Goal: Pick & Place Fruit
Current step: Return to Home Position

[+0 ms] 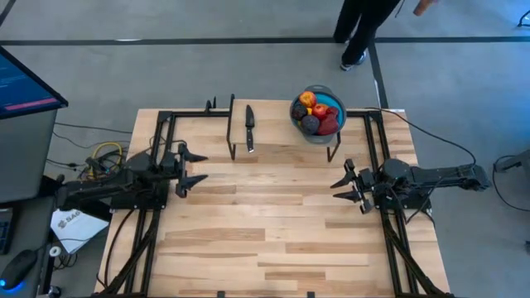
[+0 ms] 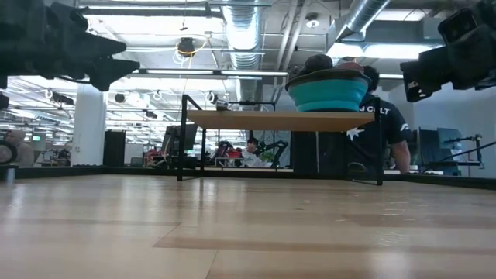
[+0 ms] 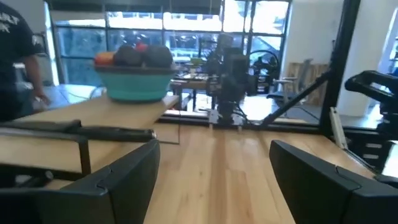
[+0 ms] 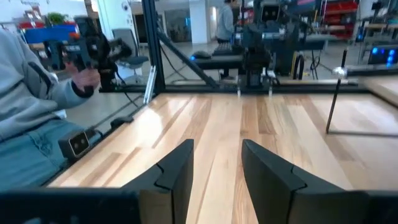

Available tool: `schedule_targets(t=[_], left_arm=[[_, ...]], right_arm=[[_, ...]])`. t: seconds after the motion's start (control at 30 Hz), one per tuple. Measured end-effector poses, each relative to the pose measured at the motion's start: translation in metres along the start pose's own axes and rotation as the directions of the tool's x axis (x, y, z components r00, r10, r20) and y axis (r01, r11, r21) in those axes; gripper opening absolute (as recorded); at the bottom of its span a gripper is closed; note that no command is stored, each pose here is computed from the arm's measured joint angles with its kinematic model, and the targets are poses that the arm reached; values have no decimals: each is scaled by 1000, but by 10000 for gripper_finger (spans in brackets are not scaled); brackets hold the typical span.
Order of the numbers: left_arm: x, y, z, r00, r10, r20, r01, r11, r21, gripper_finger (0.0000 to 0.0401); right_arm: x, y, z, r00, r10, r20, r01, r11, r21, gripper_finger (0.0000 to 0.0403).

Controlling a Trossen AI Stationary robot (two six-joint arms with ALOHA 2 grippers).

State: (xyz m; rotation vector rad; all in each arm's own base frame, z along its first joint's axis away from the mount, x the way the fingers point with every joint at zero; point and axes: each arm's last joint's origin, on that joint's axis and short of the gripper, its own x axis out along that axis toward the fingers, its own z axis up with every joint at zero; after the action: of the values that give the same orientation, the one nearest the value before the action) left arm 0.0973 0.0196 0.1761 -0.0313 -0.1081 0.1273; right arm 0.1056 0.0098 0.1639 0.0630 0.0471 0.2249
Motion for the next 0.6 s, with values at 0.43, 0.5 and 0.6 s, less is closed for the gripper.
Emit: schedule_targets(t=[0.43,0.5,0.6], left_arm=[[7,-4,-7,997,-19,-75,17,1000,-24,296],[7,-4,-8,996,-22,-89,21,1000,-20,296],[4,-9,-6,997,-57,-60,59,998,33,296]], right_arm=[[1,0,-2,1000,-2,-26,2,1000,5,129],[1,0,-2,1000,-2,-24,2,1000,5,128],[1,0,-2,1000,-2,-21,2,1000,4,128]])
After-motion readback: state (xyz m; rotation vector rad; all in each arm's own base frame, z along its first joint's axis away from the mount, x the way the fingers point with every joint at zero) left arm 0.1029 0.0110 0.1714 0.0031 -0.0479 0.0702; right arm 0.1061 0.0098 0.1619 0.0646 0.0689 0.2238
